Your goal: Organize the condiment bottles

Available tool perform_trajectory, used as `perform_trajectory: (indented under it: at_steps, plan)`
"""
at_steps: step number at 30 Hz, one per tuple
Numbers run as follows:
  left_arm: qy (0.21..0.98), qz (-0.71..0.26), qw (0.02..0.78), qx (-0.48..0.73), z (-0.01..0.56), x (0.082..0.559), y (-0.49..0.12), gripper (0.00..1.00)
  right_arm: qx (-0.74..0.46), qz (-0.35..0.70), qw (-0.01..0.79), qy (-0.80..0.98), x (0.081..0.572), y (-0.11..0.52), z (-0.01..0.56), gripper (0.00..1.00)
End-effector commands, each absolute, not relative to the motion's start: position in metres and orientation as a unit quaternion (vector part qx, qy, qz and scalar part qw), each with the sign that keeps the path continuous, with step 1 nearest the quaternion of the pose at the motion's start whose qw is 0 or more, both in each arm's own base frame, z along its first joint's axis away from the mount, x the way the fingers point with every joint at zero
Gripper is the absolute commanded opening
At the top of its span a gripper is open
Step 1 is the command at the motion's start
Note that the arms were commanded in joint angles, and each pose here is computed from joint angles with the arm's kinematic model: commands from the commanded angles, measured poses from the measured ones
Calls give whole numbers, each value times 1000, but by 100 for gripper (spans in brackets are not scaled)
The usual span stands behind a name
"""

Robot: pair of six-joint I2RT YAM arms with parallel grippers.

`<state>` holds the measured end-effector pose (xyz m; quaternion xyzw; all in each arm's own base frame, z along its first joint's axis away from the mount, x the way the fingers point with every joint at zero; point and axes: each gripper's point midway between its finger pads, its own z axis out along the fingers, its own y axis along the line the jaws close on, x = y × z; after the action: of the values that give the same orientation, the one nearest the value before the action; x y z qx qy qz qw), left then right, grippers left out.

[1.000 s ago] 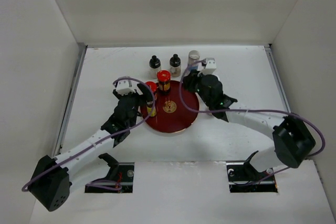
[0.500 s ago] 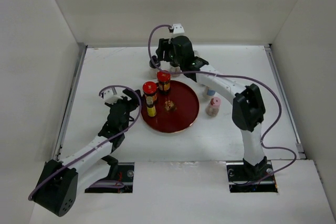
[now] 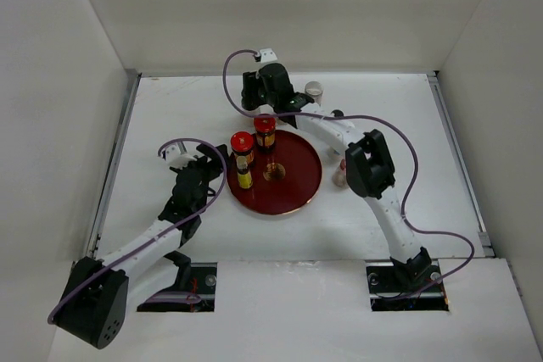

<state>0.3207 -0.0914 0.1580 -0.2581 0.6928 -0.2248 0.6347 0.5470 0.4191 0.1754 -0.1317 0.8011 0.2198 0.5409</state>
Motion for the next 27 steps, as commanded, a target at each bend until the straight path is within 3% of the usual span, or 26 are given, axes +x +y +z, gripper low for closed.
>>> perform_trajectory:
  at_steps: [1, 16, 20, 27]
  plan:
    - [675, -246, 645, -261, 170, 324, -93, 75, -132, 240, 569, 775, 549, 432, 208, 62]
    - [670, -249, 647, -264, 173, 324, -91, 75, -135, 241, 563, 779, 549, 447, 185, 52]
    - [668, -248, 649, -266, 173, 323, -89, 75, -125, 238, 563, 781, 550, 445, 183, 41]
    - [669, -248, 647, -268, 171, 323, -88, 75, -80, 289, 631, 715, 549, 441, 264, 33]
